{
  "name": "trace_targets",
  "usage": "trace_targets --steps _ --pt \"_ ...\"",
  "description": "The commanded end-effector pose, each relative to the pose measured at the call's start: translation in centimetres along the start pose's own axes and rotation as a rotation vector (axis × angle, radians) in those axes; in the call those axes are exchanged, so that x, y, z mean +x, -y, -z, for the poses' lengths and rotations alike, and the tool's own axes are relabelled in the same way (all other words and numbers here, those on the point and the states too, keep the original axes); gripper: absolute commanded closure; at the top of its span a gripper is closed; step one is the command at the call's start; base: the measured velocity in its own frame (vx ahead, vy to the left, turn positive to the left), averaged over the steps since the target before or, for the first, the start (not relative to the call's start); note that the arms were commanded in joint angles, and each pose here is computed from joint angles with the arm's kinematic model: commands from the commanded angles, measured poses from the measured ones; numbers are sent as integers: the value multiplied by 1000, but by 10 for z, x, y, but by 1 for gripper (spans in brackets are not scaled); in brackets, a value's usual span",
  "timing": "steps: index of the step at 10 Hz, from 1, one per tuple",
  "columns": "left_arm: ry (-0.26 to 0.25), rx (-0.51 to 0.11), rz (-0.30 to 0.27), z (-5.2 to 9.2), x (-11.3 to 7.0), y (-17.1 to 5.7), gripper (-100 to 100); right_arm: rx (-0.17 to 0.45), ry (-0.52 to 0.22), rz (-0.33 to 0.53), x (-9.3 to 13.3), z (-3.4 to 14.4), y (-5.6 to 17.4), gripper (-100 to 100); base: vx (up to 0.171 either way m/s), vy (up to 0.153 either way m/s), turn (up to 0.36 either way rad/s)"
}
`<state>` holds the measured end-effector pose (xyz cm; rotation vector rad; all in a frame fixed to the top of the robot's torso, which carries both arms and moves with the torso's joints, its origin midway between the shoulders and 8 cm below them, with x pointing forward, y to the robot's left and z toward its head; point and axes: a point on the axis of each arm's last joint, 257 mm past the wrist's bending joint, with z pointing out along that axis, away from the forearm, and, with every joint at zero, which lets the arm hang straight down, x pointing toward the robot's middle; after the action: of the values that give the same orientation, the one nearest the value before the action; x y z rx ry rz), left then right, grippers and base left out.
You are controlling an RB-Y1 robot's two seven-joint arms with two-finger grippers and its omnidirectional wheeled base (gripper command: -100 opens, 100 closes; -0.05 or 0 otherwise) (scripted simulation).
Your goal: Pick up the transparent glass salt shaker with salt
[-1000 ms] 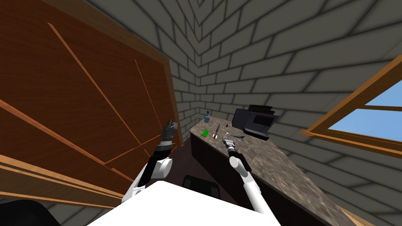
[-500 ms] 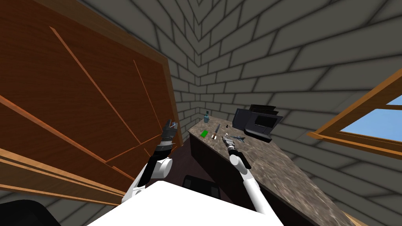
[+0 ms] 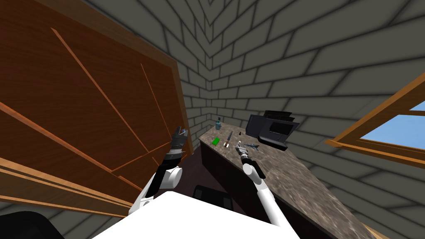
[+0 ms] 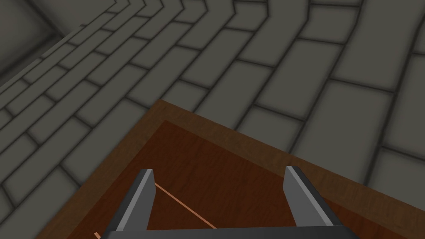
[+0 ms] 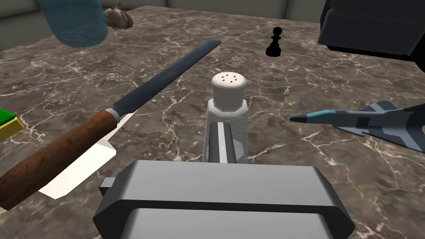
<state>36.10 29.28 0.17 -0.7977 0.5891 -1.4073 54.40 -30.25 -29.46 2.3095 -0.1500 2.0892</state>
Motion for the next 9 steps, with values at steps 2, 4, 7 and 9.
trace_targets --steps 2,4,7,9 --pt "0 0 0 0 0 0 0 0 0 0 0 0 0 0 0 0 0" --pt "0 0 0 0 0 0 0 -30 20 -36 -1 -1 -29 -100 -39 66 32" --pt "0 0 0 0 0 0 0 -63 48 -78 -2 -1 -64 -100 -53 88 25" --pt "0 0 0 0 0 0 0 -75 60 -95 -2 0 -78 -100 -26 62 16"
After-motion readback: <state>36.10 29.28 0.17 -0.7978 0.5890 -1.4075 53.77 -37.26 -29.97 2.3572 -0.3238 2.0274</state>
